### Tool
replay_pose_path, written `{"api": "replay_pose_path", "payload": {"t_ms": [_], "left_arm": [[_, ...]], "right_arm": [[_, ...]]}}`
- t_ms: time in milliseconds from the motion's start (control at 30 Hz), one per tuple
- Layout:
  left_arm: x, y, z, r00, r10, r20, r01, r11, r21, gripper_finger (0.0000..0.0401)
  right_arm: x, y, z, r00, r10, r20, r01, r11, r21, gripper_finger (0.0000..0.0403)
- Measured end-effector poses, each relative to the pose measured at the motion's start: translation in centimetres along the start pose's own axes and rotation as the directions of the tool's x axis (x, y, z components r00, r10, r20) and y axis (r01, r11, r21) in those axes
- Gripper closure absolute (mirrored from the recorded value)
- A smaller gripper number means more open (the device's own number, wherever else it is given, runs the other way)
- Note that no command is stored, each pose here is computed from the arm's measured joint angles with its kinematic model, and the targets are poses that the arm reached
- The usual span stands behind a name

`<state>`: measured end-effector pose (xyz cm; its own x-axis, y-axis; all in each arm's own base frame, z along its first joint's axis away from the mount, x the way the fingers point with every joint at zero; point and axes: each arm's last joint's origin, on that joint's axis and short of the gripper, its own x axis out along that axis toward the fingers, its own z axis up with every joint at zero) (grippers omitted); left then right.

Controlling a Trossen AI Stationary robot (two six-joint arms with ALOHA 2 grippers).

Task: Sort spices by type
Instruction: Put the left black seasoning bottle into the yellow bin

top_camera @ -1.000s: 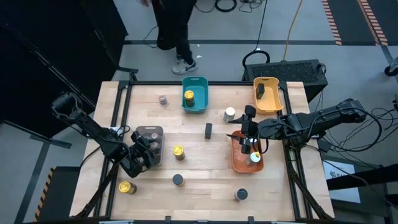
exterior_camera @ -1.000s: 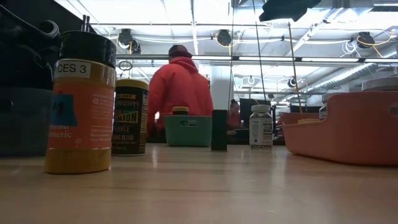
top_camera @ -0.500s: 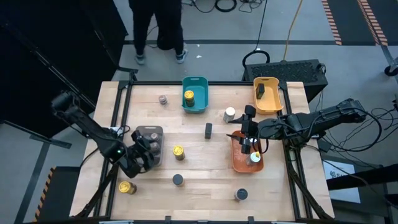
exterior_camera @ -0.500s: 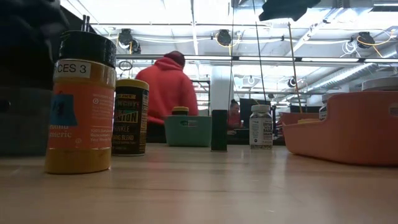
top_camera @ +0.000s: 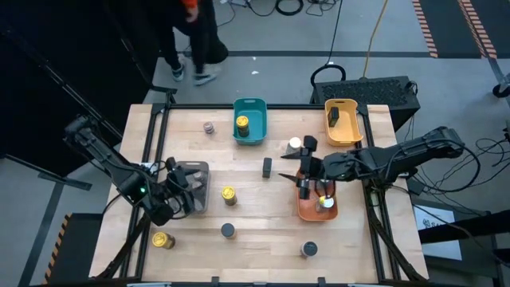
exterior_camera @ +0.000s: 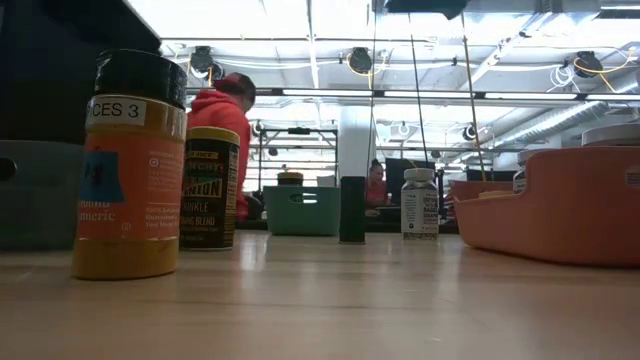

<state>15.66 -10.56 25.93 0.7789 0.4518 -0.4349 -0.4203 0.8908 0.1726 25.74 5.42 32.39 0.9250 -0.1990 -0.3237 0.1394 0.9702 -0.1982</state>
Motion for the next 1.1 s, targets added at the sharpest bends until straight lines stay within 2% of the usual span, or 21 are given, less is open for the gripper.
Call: {"api": "replay_pose_path", "payload": {"t_ms": [67,167,300,433,600,667,733,800,967,1033,1100], "left_arm": [[-0.2,0.0,0.5,1.0,0.005,0.017,-0.005,0.999,0.034,0.0159],[-0.3,0.0,0.7,1.0,-0.011,0.009,0.01,0.998,0.058,0.0159],[-0.2,-0.8,0.1,0.974,-0.182,-0.132,0.189,0.981,0.048,0.0159],[0.2,-2.8,-0.3,0.909,-0.363,-0.207,0.371,0.929,0.001,0.0159],[0.8,-4.9,-0.8,0.82,-0.481,-0.311,0.536,0.835,0.124,0.0159],[0.9,-5.4,-0.9,0.79,-0.51,-0.34,0.575,0.809,0.124,0.0167],[1.1,-5.8,-1.3,0.77,-0.518,-0.372,0.588,0.802,0.1,0.0188],[1.3,-6.4,-1.6,0.762,-0.522,-0.382,0.591,0.802,0.084,0.0227],[2.0,-8.1,-2.3,0.764,-0.528,-0.37,0.591,0.803,0.077,0.0373],[2.3,-8.7,-2.5,0.764,-0.535,-0.361,0.585,0.81,0.039,0.0389],[2.7,-9.2,-2.9,0.765,-0.529,-0.368,0.573,0.82,0.013,0.039]], "right_arm": [[1.0,0.5,0.9,1.0,0.01,-0.002,-0.01,1.0,-0.002,0.0177],[2.7,1.4,2.0,0.997,0.077,-0.012,-0.077,0.997,-0.005,0.0177],[5.0,2.7,3.2,0.987,0.152,-0.043,-0.153,0.988,-0.016,0.0176],[6.6,4.2,3.8,0.972,0.21,-0.103,-0.214,0.976,-0.035,0.0176],[7.4,6.0,3.8,0.932,0.329,-0.156,-0.332,0.943,0.006,0.0186],[7.2,6.8,3.6,0.915,0.362,-0.177,-0.362,0.932,0.032,0.0196],[6.9,7.6,3.2,0.902,0.379,-0.206,-0.377,0.925,0.049,0.0213],[6.4,8.5,2.9,0.887,0.394,-0.239,-0.394,0.918,0.05,0.0239],[5.6,10.6,2.3,0.864,0.43,-0.263,-0.438,0.899,0.031,0.0339],[5.5,11.3,2.2,0.857,0.442,-0.265,-0.452,0.891,0.024,0.0382],[5.3,12.0,2.0,0.857,0.436,-0.273,-0.449,0.893,0.017,0.0393]]}}
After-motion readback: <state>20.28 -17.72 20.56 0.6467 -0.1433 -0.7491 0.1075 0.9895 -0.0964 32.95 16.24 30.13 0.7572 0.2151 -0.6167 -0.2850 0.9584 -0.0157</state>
